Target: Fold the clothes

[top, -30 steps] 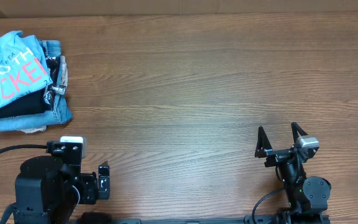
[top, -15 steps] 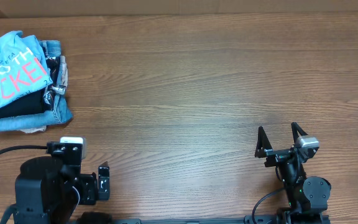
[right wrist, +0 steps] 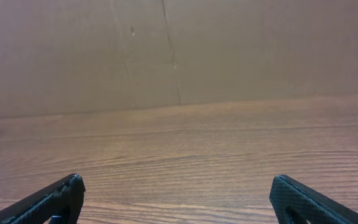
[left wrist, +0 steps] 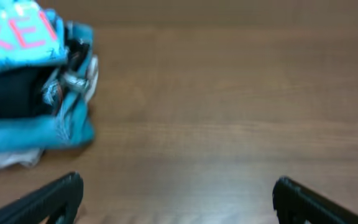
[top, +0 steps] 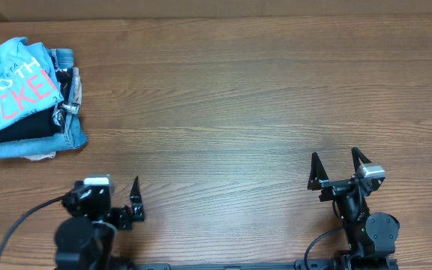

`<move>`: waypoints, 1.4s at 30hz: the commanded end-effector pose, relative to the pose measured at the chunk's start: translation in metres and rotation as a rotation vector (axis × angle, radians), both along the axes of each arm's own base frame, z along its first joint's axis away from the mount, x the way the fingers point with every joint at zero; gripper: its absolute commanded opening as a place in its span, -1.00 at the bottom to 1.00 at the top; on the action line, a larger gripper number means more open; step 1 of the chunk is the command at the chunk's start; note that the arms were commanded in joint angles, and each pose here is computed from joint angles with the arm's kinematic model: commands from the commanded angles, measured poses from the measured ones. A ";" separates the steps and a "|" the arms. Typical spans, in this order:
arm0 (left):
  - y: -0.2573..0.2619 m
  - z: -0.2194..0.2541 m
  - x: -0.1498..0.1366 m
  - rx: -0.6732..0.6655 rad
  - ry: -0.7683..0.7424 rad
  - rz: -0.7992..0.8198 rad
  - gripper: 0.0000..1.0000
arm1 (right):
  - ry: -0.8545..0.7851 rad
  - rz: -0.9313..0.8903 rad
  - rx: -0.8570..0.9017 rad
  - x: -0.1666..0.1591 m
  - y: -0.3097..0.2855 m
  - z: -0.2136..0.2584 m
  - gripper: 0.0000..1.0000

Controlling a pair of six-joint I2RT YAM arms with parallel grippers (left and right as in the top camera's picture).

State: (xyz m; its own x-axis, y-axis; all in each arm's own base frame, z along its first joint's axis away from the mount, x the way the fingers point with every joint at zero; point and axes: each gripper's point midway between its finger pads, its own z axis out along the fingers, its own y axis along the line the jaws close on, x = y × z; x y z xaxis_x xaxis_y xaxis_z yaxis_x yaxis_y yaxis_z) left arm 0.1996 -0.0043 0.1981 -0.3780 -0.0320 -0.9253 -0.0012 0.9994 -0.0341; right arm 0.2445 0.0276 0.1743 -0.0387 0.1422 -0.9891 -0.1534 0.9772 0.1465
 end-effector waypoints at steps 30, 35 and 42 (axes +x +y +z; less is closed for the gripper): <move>-0.008 -0.042 0.046 -0.027 -0.310 -0.039 1.00 | -0.004 0.008 0.003 0.000 0.002 -0.001 1.00; -0.008 -0.042 0.046 -0.027 -0.310 -0.039 1.00 | -0.004 0.008 0.003 0.000 0.002 -0.001 1.00; -0.008 -0.042 0.046 -0.027 -0.310 -0.040 1.00 | -0.004 0.008 0.003 0.000 0.002 -0.001 1.00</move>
State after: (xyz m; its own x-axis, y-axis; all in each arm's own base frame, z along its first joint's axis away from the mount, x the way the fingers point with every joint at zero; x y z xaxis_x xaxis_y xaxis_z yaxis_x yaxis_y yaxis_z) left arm 0.2462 -0.0117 0.1551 -0.0864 -0.0494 -0.9950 0.0439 0.9976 -0.0533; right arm 0.2445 0.0278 0.1742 -0.0391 0.1418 -0.9891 -0.1542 0.9772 0.1461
